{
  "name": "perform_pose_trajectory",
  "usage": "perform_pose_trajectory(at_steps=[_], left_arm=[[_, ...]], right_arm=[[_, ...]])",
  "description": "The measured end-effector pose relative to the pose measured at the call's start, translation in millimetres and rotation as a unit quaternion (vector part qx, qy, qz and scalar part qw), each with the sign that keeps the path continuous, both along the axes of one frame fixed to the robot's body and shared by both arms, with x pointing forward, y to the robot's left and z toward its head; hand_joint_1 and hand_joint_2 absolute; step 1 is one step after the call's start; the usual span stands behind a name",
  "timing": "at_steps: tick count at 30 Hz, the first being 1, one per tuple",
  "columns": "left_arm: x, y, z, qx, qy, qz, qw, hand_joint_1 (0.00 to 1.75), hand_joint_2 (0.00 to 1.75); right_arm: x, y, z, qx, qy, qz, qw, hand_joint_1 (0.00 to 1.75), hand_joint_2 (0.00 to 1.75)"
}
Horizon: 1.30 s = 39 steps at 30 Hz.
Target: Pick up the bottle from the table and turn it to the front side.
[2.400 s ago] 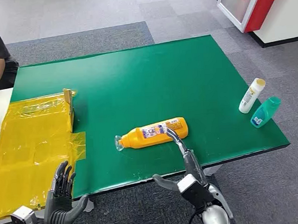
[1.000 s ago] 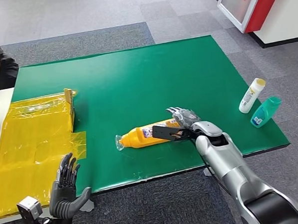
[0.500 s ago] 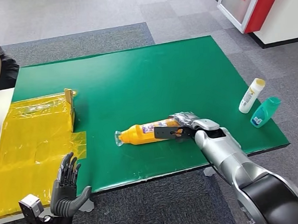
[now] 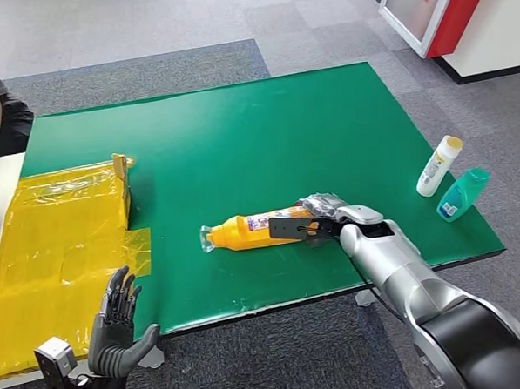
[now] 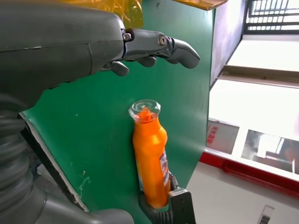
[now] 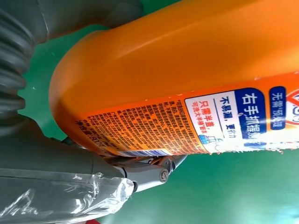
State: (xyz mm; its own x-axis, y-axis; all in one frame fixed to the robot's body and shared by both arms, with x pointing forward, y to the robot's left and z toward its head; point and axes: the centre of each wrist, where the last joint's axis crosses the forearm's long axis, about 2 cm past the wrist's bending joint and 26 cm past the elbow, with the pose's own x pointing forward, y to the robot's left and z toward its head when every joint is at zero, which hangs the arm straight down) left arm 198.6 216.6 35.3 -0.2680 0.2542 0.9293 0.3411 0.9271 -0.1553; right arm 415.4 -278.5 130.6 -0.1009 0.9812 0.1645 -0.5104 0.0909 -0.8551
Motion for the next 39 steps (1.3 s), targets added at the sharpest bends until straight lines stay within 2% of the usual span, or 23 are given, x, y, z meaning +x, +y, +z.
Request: perform_pose_trajectory(at_steps=[4,8,11,16,19,22,25,28,34,39], left_arm=[[-3.6,1,-1.8,-0.001,0.004,0.004,1.0,0.0,1.75],[-9.8,2,-2.6,-0.002,0.008,0.006,1.0,0.0,1.75],[-12.3,4,1.9,-0.01,0.01,0.011,1.0,0.0,1.75],[-3.9,8,19.5,-0.06,0.017,0.031,0.998,0.0,1.75],[2.5,11,28.4,-0.075,0.017,0.039,0.996,0.0,1.75],[7.8,12,35.0,-0.082,0.033,0.04,0.995,0.0,1.75],[16.3,12,44.6,-0.079,0.045,0.036,0.995,0.0,1.75],[27.9,9,58.7,-0.072,0.043,0.02,0.996,0.0,1.75],[55.6,-5,89.6,-0.05,0.014,-0.065,0.996,0.0,1.75],[64.6,-12,100.5,-0.02,-0.007,-0.132,0.991,0.0,1.75]], right_arm=[[-14,3,-6,0.069,-0.024,0.003,0.997,1.75,1.75],[-41,13,-8,0.194,-0.075,0.002,0.978,1.75,1.75],[-67,24,-5,0.299,-0.117,-0.001,0.947,1.75,1.75],[-109,55,2,0.461,-0.153,0.008,0.874,1.75,1.75],[-122,70,6,0.506,-0.158,0.012,0.848,1.75,1.75],[-129,81,7,0.526,-0.166,0.019,0.834,1.75,1.75],[-132,91,7,0.531,-0.179,0.029,0.828,1.75,1.75],[-133,100,6,0.52,-0.191,0.039,0.832,1.75,1.75],[-133,118,-7,0.469,-0.2,0.061,0.858,1.75,1.75],[-130,128,-16,0.444,-0.195,0.075,0.872,1.75,1.75]])
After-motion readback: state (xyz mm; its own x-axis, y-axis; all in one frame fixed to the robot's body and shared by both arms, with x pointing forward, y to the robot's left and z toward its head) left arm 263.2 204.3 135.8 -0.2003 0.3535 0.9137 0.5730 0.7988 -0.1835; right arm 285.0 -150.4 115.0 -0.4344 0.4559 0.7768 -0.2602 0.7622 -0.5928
